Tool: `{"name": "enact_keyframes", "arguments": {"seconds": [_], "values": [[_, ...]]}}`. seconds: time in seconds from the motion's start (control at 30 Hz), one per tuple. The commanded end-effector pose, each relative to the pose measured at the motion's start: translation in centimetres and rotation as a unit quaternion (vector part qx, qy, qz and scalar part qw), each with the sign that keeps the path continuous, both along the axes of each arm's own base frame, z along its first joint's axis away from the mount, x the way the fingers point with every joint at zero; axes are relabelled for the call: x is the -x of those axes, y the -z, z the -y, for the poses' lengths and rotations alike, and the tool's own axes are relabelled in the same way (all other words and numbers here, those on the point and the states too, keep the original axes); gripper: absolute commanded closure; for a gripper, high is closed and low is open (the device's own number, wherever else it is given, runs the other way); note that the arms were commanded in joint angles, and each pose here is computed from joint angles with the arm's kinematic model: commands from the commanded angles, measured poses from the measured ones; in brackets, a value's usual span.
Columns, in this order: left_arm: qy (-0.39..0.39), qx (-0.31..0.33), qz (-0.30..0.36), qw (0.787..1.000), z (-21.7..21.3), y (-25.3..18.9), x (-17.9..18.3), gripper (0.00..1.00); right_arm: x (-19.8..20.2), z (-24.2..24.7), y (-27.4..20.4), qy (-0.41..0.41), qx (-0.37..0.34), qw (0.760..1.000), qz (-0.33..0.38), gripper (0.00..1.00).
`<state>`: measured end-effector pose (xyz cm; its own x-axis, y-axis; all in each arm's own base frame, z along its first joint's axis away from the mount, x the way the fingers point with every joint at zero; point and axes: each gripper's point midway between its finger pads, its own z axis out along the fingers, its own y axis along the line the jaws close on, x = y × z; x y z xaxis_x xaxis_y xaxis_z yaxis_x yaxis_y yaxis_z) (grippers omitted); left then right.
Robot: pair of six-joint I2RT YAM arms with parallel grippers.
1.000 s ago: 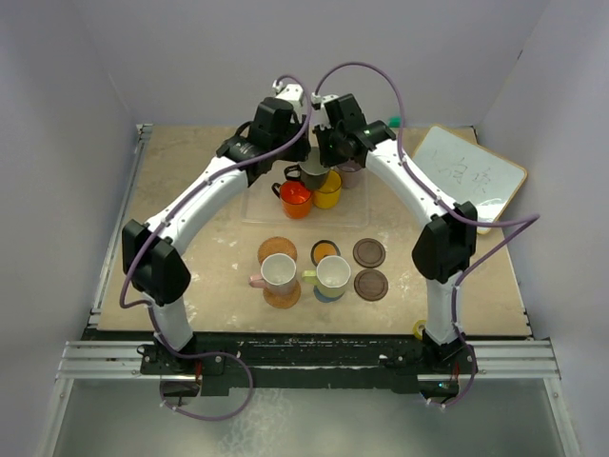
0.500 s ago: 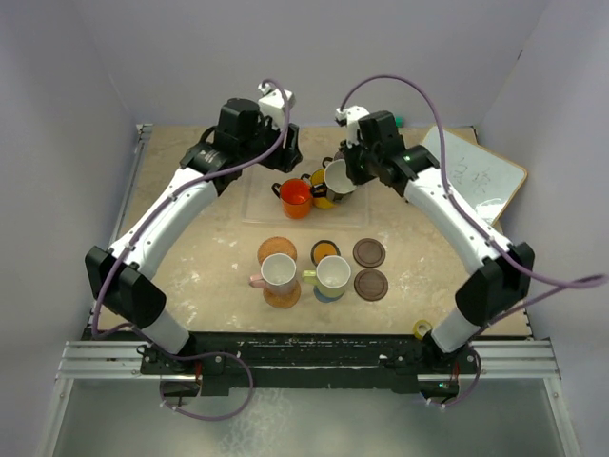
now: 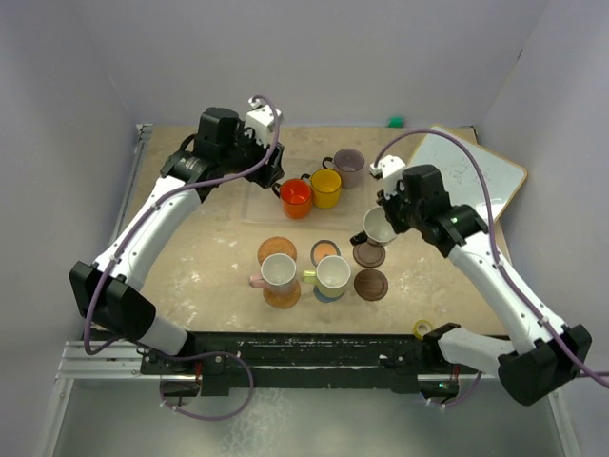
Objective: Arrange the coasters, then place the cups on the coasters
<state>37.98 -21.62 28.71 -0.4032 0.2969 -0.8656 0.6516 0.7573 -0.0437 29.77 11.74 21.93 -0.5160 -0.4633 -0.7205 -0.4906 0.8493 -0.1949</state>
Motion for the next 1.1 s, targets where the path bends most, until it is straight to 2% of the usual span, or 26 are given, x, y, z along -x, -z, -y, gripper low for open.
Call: {"name": "enact_keyframes", "arguments": {"seconds": [0.0, 0.17, 0.43, 0.8, 1.07], "values": [[0.012, 0.004, 0.053, 0.999, -0.5, -2.3, 0.3, 0.35, 1.3, 2.1, -1.6, -0.013, 0.003, 0.999, 0.050, 1.00], [0.008, 0.004, 0.059, 0.998, -0.7, -2.3, 0.4, 0.34, 3.2, 3.0, 0.6, -0.027, -0.002, 0.999, 0.021, 1.00], [0.000, 0.004, 0.068, 0.998, -1.1, -2.5, 0.5, 0.34, 5.0, 1.8, 4.8, -0.054, -0.021, 0.997, -0.049, 1.00], [-0.005, 0.008, 0.076, 0.997, -1.2, -2.6, 0.4, 0.34, 3.8, 0.7, 7.4, -0.061, -0.032, 0.996, -0.064, 1.00], [-0.003, 0.008, 0.073, 0.997, -1.0, -2.3, 0.2, 0.34, 4.2, -0.5, 9.3, -0.100, -0.042, 0.990, -0.093, 1.00]]}}
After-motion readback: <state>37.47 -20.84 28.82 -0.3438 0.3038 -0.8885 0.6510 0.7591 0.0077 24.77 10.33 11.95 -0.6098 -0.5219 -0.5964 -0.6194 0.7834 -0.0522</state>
